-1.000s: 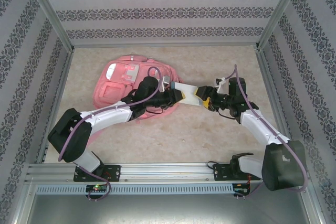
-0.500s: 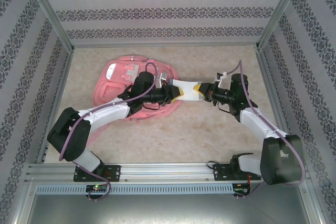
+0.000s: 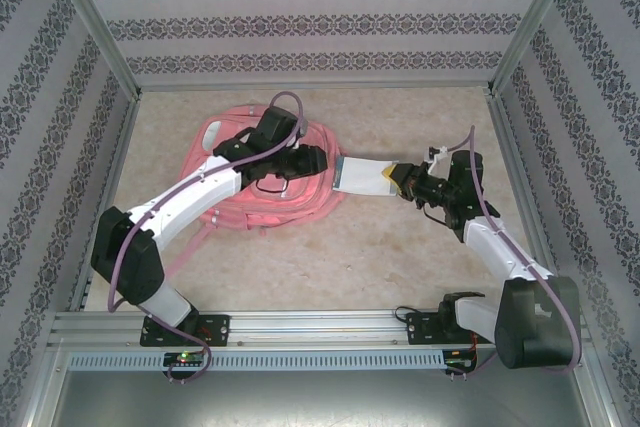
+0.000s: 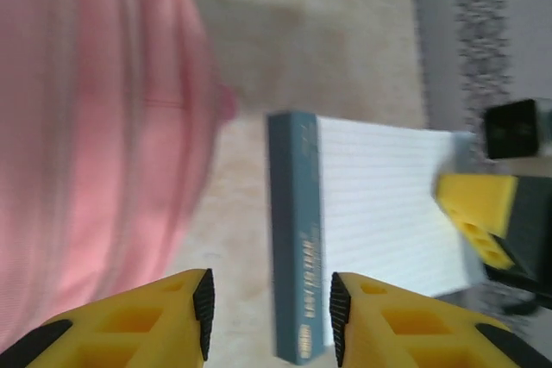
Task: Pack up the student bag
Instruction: Open the student bag at the center of the table.
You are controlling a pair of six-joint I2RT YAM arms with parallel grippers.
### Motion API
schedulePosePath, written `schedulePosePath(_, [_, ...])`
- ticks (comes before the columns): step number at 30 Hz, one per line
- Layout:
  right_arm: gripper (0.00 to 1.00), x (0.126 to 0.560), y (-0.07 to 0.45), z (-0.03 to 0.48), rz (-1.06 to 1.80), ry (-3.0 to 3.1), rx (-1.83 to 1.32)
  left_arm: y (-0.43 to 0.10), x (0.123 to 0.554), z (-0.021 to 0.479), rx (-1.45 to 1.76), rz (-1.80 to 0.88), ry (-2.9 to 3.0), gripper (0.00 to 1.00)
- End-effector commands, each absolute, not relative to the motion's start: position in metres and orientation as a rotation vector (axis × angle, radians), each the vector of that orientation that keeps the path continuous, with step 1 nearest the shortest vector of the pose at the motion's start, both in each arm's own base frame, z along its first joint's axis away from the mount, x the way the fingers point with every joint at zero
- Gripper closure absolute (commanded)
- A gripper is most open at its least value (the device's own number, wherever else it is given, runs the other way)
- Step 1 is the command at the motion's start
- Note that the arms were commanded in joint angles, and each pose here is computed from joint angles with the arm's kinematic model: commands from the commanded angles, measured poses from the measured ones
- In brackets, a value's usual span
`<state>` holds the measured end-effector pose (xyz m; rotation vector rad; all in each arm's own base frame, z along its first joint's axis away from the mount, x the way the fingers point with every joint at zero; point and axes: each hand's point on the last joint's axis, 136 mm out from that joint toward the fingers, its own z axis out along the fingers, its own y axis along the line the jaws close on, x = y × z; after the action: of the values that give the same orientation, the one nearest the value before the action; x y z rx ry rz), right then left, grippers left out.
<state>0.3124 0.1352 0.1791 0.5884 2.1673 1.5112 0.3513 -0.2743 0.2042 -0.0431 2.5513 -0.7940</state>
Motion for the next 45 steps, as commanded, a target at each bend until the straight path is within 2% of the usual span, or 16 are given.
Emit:
schedulePosePath(1, [1.0,0.312,0.13,0.185,1.481,2.136,0.557,-0.223,0.34,0.157,0.054,-0.311,2.746,0.53])
schedulePosePath(9, [1.0,0.308,0.127,0.176,1.47,2.151,0.584,-0.227,0.349,0.139,0.184,-0.109,2.769,0.47])
schedulePosePath(17, [1.0,0.305,0.126,0.171,1.462,2.159,0.597,-0.242,0.359,0.12,0.285,-0.035,2.78,0.48])
schedulePosePath(18, [1.0,0.305,0.126,0.171,1.46,2.16,0.6,-0.242,0.36,0.117,0.299,-0.011,2.782,0.51])
schedulePosePath(20, [1.0,0.304,0.126,0.17,1.456,2.158,0.601,-0.243,0.362,0.115,0.325,0.033,2.779,0.77])
schedulePosePath(22, [1.0,0.305,0.125,0.17,1.452,2.158,0.602,-0.239,0.364,0.121,0.319,0.09,2.752,0.98])
schedulePosePath(23, [1.0,0.304,0.125,0.17,1.449,2.158,0.602,-0.238,0.366,0.126,0.309,0.091,2.738,1.0])
schedulePosePath(29, [1.0,0.309,0.122,0.167,1.423,2.142,0.607,-0.227,0.369,0.181,0.233,0.009,2.635,1.0])
schedulePosePath(36, [1.0,0.32,0.126,0.168,1.416,2.131,0.589,-0.208,0.371,0.249,0.104,-0.313,2.526,1.0])
schedulePosePath(45, [1.0,0.351,0.19,0.184,1.481,2.134,0.428,-0.187,0.372,0.291,0.031,-0.617,2.417,1.0])
